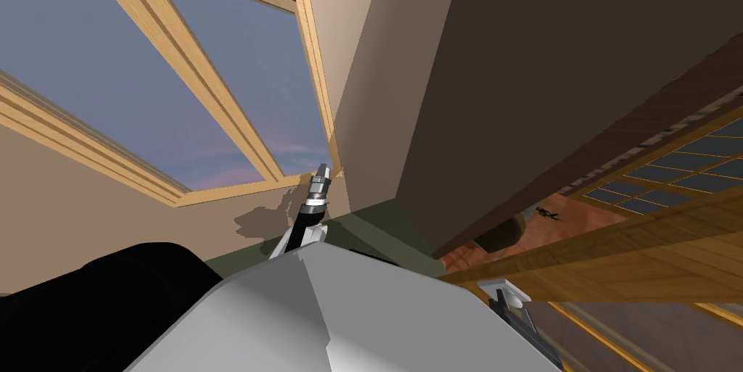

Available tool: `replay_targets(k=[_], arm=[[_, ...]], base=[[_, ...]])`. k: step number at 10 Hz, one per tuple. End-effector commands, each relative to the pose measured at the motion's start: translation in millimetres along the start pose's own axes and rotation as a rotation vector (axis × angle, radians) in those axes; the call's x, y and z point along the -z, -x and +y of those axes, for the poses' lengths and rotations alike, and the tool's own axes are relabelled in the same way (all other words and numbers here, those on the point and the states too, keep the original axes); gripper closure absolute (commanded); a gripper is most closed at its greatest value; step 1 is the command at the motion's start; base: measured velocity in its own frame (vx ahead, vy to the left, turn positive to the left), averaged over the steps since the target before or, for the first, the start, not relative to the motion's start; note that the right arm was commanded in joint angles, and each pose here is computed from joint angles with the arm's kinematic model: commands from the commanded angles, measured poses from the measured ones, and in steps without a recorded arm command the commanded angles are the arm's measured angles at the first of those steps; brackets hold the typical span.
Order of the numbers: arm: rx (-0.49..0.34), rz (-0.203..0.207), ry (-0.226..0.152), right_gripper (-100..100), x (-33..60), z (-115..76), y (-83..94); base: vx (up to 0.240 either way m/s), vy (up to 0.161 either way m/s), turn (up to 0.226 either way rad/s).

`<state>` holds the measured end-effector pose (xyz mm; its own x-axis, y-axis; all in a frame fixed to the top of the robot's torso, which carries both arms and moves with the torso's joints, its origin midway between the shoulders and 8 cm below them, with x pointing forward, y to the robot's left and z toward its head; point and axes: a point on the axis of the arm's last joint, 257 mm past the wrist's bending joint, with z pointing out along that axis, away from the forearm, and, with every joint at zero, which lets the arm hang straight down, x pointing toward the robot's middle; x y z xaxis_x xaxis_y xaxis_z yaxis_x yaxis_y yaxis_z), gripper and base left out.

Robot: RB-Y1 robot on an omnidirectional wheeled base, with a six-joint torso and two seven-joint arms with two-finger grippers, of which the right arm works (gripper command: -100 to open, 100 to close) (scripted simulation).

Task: Pull the door open

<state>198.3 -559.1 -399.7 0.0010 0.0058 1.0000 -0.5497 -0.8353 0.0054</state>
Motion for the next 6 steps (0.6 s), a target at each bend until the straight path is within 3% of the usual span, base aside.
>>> replay_targets(k=[1,5,6], arm=[[-0.002,-0.003,-0.032,100,4.7,-8.6,0.9],[-0.005,-0.002,-0.119,100,14.6,-28.6,0.1],[-0.004,-0.001,-0.109,100,12.7,-26.3,0.0]], base=[[-0.22,0.014,0.042],[-0.241,0.038,0.055],[-0.101,0.033,0.008]])
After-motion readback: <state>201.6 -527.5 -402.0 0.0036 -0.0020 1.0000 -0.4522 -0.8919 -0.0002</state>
